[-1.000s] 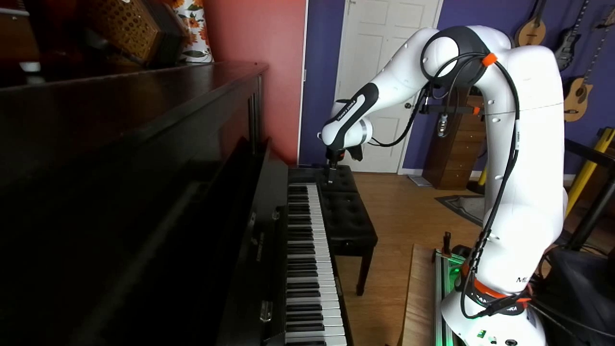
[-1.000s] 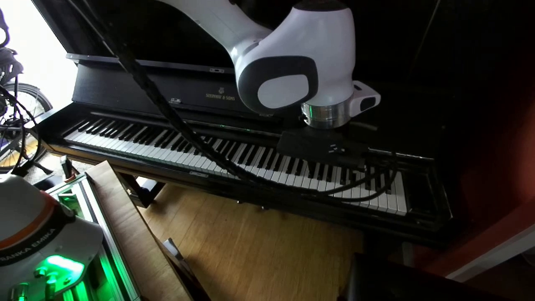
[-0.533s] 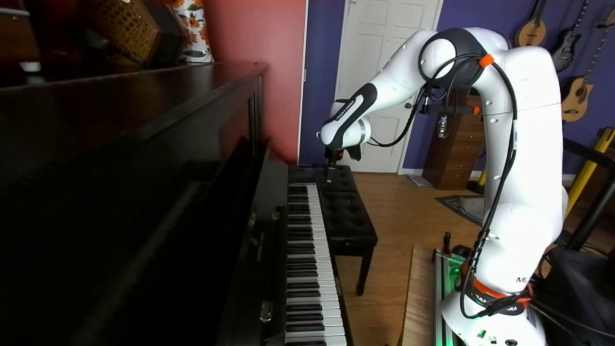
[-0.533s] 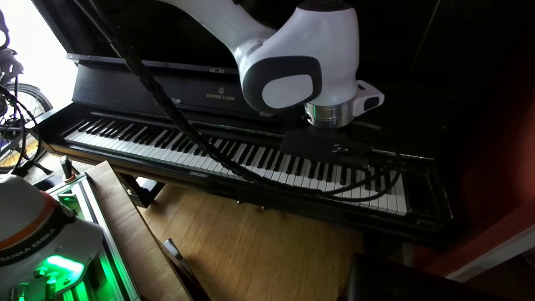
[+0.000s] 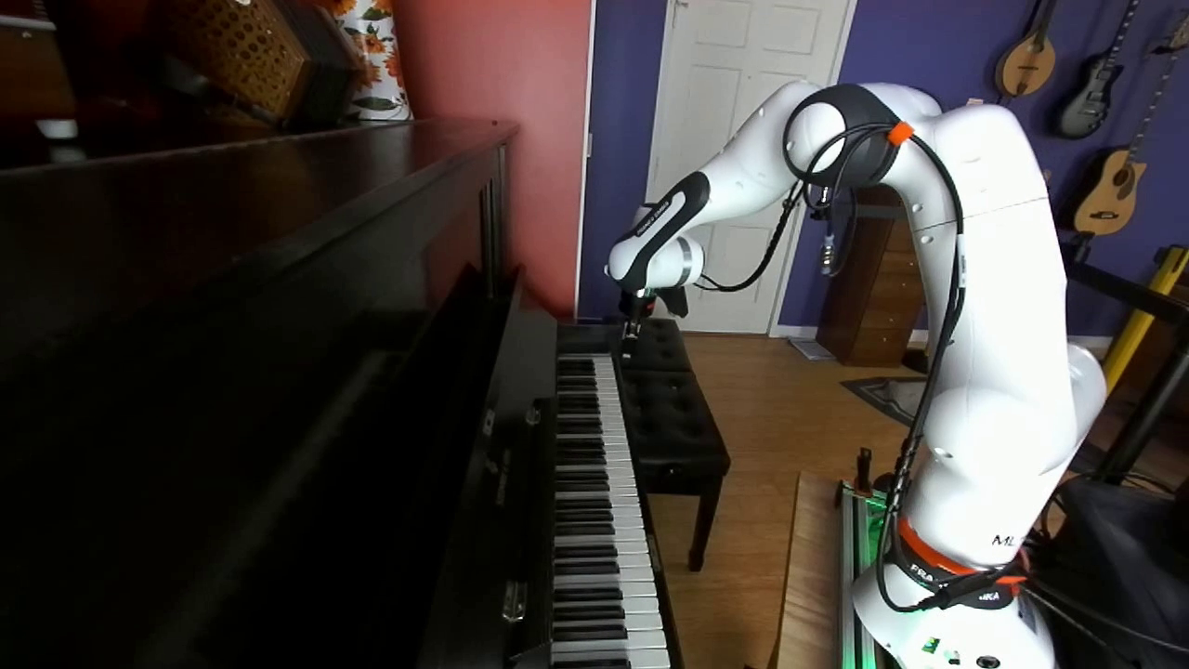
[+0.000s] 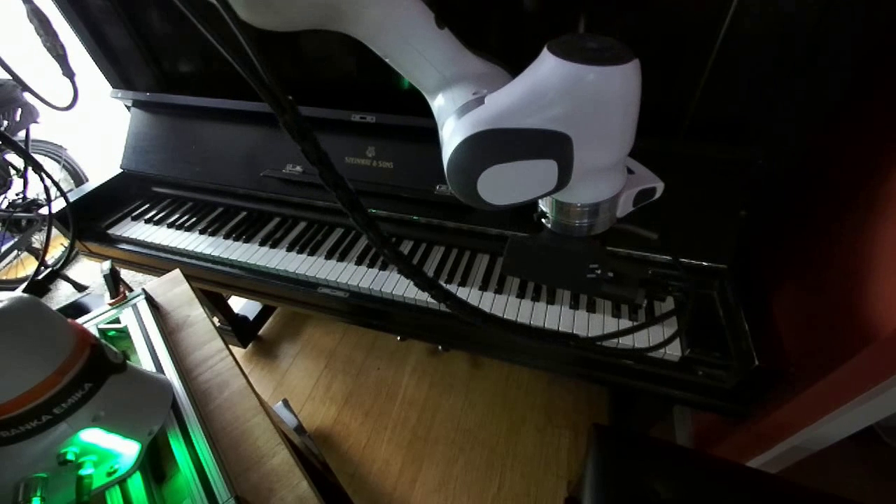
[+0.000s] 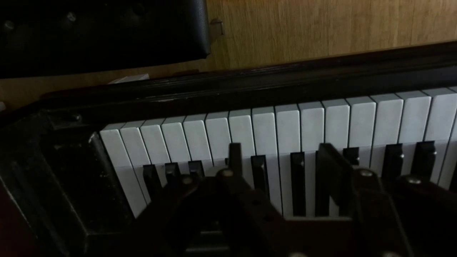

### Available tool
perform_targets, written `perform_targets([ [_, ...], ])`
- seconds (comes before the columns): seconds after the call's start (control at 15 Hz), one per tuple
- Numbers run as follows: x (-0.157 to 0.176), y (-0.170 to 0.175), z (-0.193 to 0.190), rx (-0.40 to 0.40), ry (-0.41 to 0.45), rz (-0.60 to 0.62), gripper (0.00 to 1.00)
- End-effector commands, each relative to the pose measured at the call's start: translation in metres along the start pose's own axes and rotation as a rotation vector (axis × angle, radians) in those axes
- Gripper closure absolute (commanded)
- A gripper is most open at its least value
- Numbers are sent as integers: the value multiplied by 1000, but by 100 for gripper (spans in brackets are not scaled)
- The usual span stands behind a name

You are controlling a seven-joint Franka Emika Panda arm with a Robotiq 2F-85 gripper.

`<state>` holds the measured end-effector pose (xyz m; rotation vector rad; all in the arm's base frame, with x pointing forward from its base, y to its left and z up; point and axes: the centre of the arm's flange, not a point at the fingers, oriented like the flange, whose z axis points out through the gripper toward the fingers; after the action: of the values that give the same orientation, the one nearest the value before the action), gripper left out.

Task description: Push a white key on the piano

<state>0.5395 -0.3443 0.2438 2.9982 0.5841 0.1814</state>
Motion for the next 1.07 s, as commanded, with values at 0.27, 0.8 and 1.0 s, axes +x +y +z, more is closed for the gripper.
perform_targets([
  [0.27,14,27,42,114,-40,-31,100],
  [0.8,21,38,73,127,-91,-34,100],
  [1.0,23,41,81,122,-94,-39,100],
])
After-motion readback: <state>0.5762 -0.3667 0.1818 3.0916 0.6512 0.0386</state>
